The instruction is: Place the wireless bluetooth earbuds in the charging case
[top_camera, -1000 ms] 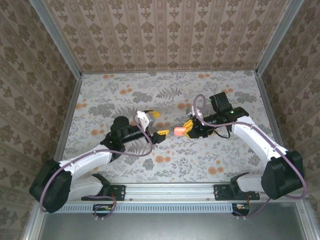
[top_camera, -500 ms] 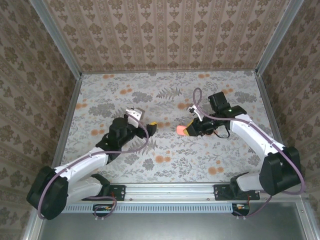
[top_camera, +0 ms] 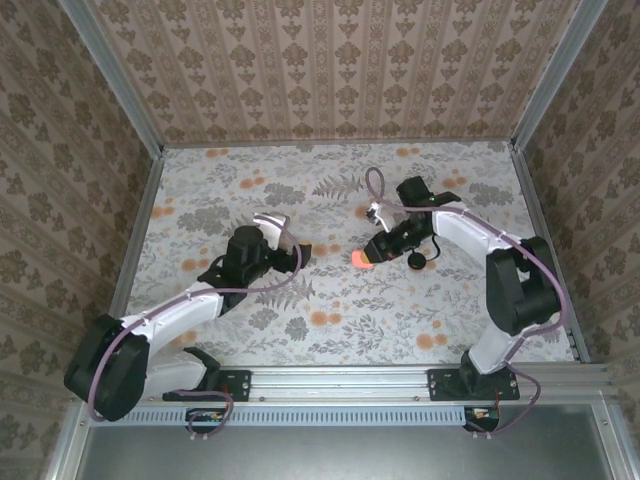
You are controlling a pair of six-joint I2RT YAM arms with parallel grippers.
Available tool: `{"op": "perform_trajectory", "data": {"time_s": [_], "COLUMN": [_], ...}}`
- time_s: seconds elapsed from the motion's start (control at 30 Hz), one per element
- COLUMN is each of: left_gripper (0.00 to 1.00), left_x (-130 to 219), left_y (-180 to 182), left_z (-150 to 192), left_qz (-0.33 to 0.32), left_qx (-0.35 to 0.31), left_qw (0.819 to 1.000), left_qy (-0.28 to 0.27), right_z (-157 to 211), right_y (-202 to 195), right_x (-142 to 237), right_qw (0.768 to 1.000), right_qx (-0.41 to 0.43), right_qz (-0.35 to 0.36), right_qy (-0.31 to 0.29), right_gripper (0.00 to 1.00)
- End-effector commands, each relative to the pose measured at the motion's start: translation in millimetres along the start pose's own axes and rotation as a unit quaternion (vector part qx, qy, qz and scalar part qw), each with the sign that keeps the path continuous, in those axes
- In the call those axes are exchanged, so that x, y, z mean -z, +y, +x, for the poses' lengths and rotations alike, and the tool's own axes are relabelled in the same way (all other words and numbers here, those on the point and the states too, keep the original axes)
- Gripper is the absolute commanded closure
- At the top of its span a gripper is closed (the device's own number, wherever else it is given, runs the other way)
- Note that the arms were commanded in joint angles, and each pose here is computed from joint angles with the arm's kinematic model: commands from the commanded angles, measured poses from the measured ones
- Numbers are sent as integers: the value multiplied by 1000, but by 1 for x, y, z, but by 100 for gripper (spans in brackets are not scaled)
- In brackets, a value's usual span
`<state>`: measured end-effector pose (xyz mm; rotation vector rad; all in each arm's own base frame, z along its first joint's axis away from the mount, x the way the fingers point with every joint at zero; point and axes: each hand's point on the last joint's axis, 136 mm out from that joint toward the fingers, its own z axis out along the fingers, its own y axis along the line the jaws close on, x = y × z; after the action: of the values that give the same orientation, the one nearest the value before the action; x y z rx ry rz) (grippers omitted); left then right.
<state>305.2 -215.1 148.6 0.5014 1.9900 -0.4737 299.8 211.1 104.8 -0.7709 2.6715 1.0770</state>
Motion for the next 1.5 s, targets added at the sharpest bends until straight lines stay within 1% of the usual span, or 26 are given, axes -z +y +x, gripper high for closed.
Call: {"op": "perform_trajectory", "data": {"time_s": [0.0, 0.23, 0.37, 0.53, 0.83, 1.13, 1.4, 1.47], "left_gripper": [1, 1, 2, 2, 3, 3, 3, 3], "left_x": [-1, -6, -11, -18, -26, -27, -29, -29], "left_y": [4, 6, 5, -2, -9, -10, -14, -15], "left_z": [-14, -14, -13, -11, -11, -11, -12, -14], "left_qz": [-7, -4, -1, 22, 44, 52, 65, 68], "left_qx": [5, 6, 7, 8, 7, 6, 8, 8], "left_qw": [1000, 1000, 1000, 1000, 999, 999, 998, 998], "left_qy": [-12, -17, -13, -6, 2, 3, 6, 5], "right_z": [6, 16, 19, 23, 31, 31, 32, 34], "right_y": [-17, -44, -55, -68, -77, -83, -89, -90], "right_x": [-3, -12, -9, -2, -2, -6, -6, -6], "right_qw": [999, 994, 992, 991, 986, 985, 984, 983], "right_qx": [-35, -73, -91, -111, -140, -147, -153, -156], "right_qz": [21, 33, 34, 37, 32, 31, 40, 44], "right_qy": [36, 73, 74, 71, 79, 80, 83, 86], "right_gripper": [77, 76, 76, 76, 76, 76, 73, 71]}}
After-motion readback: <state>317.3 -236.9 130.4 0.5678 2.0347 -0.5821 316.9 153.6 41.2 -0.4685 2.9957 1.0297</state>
